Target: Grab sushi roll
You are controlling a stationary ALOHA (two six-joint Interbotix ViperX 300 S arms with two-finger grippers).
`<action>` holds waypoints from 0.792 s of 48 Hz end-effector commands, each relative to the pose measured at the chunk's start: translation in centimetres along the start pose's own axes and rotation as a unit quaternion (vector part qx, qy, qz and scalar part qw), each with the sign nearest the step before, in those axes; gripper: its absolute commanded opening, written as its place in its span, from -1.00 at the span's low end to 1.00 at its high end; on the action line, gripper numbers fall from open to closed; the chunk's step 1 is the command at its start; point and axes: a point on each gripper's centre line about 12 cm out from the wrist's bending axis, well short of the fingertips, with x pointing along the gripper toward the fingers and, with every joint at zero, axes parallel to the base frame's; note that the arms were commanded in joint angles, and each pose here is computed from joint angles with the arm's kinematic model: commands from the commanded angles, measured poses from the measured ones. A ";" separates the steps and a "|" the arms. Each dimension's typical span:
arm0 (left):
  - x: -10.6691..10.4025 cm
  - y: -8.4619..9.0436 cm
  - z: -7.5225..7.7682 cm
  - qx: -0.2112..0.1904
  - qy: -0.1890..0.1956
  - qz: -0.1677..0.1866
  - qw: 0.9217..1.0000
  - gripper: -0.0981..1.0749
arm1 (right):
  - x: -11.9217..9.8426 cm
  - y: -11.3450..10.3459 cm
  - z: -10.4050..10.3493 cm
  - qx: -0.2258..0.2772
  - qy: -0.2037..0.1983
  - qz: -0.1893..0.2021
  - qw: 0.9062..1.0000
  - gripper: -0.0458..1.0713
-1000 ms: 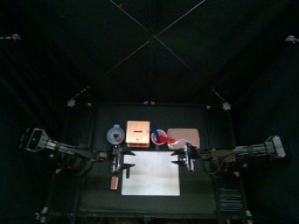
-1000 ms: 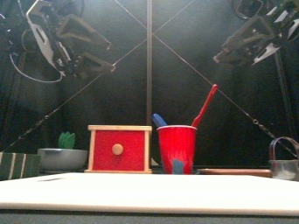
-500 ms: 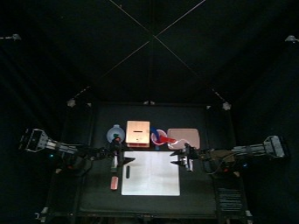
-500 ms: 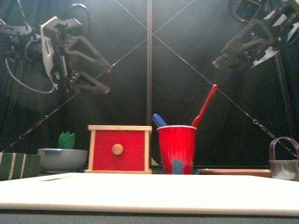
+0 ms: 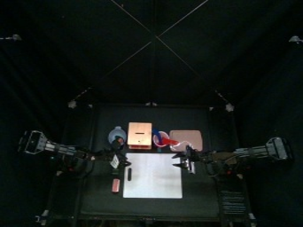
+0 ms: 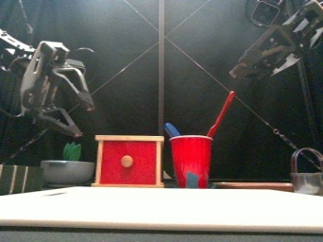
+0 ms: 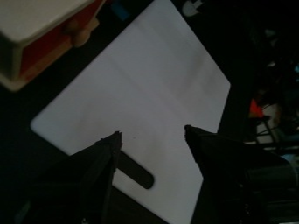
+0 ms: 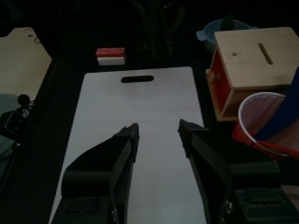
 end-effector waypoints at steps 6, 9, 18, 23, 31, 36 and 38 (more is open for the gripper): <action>-1.7 -0.9 1.6 -0.059 -0.031 -0.030 0.997 0.68 | 0.5 0.1 0.0 0.002 0.004 0.002 1.000 0.50; -2.1 -0.8 1.7 -0.068 -0.029 -0.036 0.997 0.61 | 0.6 0.1 -0.1 0.002 0.007 0.002 1.000 0.50; -2.4 -2.3 3.2 -0.062 -0.001 -0.062 0.996 0.48 | 0.7 0.0 -0.7 0.000 0.014 0.002 1.000 0.50; -2.1 -3.7 5.0 -0.017 0.014 -0.070 0.997 0.48 | 0.6 0.0 -1.0 -0.001 0.018 0.001 1.000 0.50; -0.2 -4.2 7.5 0.032 0.073 -0.042 0.996 0.48 | 0.6 0.0 -1.5 0.006 0.024 0.002 1.000 0.50; 0.7 -3.0 7.3 0.028 0.125 -0.012 0.992 0.47 | 0.6 0.1 -1.7 0.010 0.027 0.003 1.000 0.50; 1.0 -2.4 6.8 0.030 0.151 0.005 0.988 0.46 | 0.6 0.2 -1.7 0.011 0.027 0.004 1.000 0.50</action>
